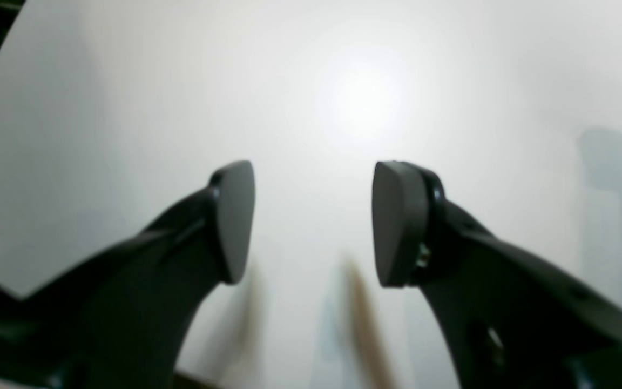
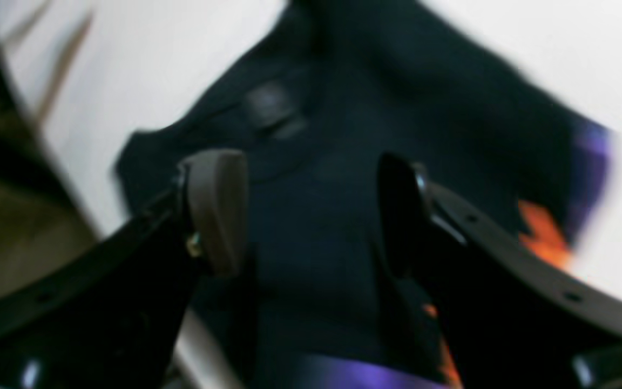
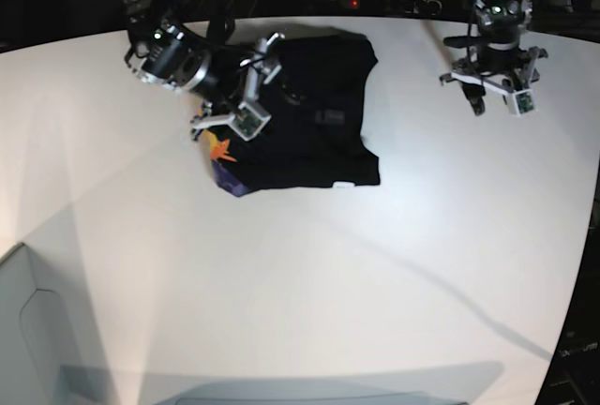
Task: Fold the T-shirt properly
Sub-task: 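Release the right gripper and lift both grippers away from the bundle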
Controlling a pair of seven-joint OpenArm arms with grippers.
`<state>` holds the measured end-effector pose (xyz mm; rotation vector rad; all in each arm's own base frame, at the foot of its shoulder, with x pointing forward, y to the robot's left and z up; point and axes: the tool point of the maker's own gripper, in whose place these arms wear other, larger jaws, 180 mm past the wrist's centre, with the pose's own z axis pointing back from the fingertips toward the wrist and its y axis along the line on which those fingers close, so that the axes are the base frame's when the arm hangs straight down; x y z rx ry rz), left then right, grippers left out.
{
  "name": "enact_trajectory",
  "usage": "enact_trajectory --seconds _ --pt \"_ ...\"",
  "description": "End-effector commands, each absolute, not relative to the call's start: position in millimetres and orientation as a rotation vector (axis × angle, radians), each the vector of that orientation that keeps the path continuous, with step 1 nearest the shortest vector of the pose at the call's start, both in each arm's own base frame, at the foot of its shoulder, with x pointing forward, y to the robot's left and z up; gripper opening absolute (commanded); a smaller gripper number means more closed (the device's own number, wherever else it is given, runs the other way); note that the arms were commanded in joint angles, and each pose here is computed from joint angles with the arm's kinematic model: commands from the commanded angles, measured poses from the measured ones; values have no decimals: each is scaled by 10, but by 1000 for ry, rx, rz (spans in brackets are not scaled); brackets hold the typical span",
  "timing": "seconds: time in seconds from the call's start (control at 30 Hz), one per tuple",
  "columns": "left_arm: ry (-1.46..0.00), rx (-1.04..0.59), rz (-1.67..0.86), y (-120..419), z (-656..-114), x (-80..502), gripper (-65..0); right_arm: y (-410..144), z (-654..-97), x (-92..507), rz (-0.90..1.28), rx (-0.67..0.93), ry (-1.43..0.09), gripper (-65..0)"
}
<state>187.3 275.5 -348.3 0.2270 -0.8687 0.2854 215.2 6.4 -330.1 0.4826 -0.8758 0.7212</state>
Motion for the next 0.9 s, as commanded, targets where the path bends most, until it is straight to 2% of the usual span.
enact_trajectory --seconds 0.0,0.1,0.23,0.47,0.7,0.87 --pt "-893 243 269 2776 -3407 1873 -316 -43 -3172 2285 690 460 -936 -263" --pt "-888 241 266 2765 -3420 1859 -316 -365 -3196 2395 605 386 -944 -263" --pt "-886 237 270 2758 -3426 1853 -316 -535 -3297 2311 566 356 -909 -263" --pt "-889 107 353 2639 -3459 1875 -316 -945 -3515 2183 498 276 -833 -263" --pt "-887 91 357 2609 -3476 1897 -316 -1535 -3711 2243 426 168 -775 -264" --pt "-887 91 356 2610 -3474 1899 -316 -1893 -3544 2311 355 80 -821 -264"
